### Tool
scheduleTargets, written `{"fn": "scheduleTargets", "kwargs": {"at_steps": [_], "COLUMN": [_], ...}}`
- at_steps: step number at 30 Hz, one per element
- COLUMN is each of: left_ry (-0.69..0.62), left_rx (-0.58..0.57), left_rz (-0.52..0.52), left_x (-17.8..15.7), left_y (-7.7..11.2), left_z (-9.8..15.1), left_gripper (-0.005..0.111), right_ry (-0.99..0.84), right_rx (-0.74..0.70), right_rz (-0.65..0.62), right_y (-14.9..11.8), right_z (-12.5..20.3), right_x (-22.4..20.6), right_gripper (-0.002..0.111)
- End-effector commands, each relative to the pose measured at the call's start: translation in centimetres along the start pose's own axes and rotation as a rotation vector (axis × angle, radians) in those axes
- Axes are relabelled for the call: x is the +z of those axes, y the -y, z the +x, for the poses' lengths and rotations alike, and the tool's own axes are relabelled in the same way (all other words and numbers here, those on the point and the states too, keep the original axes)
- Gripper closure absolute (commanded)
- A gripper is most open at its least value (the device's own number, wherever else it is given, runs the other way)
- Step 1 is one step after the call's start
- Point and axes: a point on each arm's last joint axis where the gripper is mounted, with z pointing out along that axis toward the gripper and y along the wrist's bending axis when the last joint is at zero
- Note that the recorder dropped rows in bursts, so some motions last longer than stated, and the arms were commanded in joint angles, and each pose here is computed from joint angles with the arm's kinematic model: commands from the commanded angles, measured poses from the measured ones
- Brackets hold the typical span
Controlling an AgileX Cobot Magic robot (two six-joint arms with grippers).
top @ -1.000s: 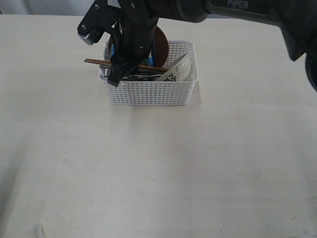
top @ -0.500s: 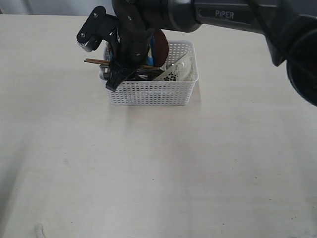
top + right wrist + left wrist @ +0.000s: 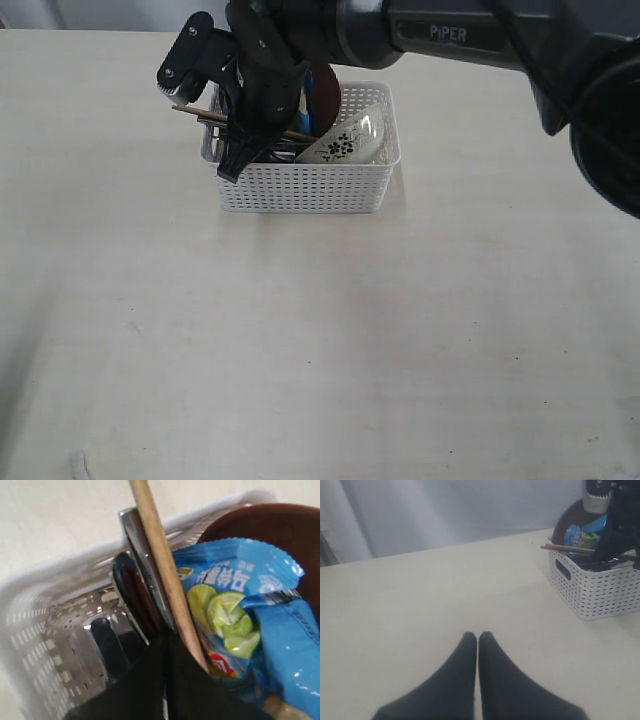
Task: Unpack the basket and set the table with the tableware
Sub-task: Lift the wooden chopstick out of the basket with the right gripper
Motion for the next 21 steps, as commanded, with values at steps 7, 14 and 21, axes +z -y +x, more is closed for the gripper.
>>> {"fn": "scheduleTargets", "kwargs": {"at_steps": [7,14,21], "left_ry": [0.006,0.006,0.006], "left_rx": [-0.002,-0.002,-0.002], "left_rz": [-0.008,-0.008,-0.008], "left_x": [0.0,0.0,0.0], "left_y": [0.0,0.0,0.0], "left_z": [0.0,0.0,0.0], "left_gripper": [0.105,0.105,0.105], "right_ry": [0.058,0.083,0.106], "right_rx": [0.007,-0.011,0.015], "right_rz": [0.044,-0.083,-0.077], "right_y": [1.0,-0.1,-0.3], "right_z": [-0.8,-1.0,-1.2], "right_x": [-3.4,-4.0,-2.6], "right_gripper": [0.109,0.084,0.052]}}
